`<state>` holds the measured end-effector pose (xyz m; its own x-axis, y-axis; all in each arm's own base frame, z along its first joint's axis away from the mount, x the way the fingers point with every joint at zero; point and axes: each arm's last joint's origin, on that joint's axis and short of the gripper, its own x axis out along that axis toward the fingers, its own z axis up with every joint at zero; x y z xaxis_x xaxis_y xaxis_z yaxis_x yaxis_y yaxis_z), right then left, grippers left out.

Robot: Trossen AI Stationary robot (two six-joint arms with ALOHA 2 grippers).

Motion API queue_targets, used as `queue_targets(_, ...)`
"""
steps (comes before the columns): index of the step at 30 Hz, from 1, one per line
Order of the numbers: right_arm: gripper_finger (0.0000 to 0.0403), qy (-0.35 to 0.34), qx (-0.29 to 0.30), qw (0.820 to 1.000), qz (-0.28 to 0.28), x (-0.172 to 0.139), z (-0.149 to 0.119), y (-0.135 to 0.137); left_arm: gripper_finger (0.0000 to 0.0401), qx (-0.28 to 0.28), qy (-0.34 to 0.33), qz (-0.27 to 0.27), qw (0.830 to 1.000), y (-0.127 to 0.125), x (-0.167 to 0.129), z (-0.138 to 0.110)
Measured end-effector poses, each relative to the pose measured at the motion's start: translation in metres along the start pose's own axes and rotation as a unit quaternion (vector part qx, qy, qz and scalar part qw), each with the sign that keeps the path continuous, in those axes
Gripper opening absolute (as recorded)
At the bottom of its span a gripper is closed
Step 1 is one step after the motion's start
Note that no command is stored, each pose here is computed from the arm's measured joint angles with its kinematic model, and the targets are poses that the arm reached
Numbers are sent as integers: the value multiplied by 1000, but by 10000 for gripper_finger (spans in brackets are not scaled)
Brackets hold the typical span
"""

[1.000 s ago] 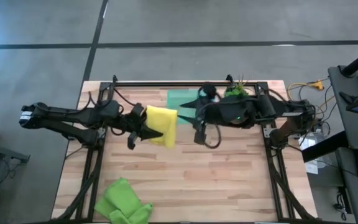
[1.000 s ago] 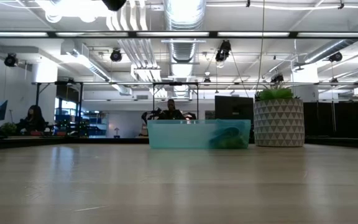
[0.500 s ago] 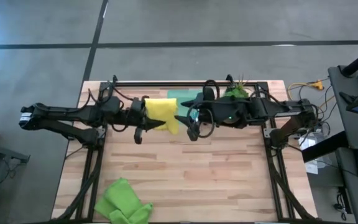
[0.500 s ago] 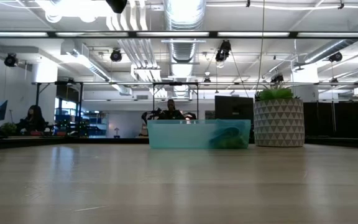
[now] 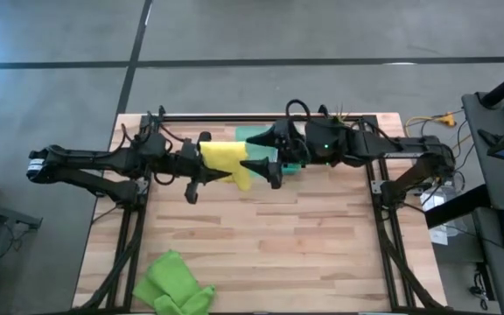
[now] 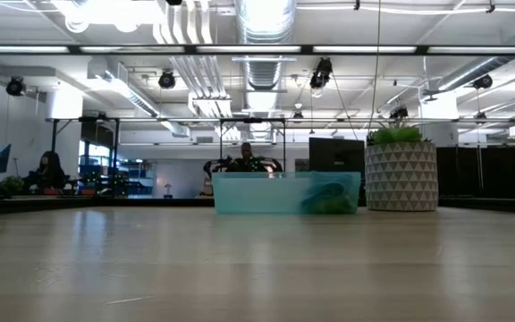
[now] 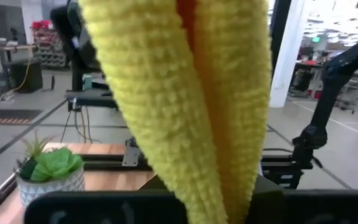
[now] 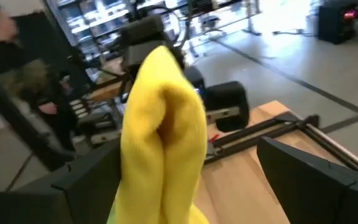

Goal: Fold microfiber towels
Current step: Fold the yellow microfiber cloth

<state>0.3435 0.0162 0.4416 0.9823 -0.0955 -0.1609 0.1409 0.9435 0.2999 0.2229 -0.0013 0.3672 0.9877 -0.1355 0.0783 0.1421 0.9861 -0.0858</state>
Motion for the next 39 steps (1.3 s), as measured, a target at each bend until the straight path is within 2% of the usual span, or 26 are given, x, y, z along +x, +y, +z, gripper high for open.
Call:
queue_targets(12, 357, -6, -16, 997, 81, 5, 7, -10, 3, -11, -4, -23, 1000, 0, 5, -1)
queue_targets(17, 328, 2, -12, 994, 105, 10, 5, -11, 2, -10, -11, -26, 1000, 0, 7, 0)
queue_targets(22, 262, 3, -11, 995, 103, 11, 5, -13, 2, -11, -9, -25, 1000, 0, 7, -1)
queue_targets(30, 108, 7, -14, 995, 100, 12, 2, -14, 2, -9, -25, -23, 999, 0, 8, 2)
queue_targets(34, 35, 8, -15, 995, 99, 12, 2, -14, 18, -12, -28, -9, 999, 1, 8, 2)
queue_targets(36, 18, 7, -18, 995, 99, 12, 2, -14, 33, -34, -33, 16, 999, 2, 8, 2)
queue_targets(39, 16, 8, -18, 995, 99, 12, 2, -14, 65, -51, -26, 32, 998, 4, 8, 0)
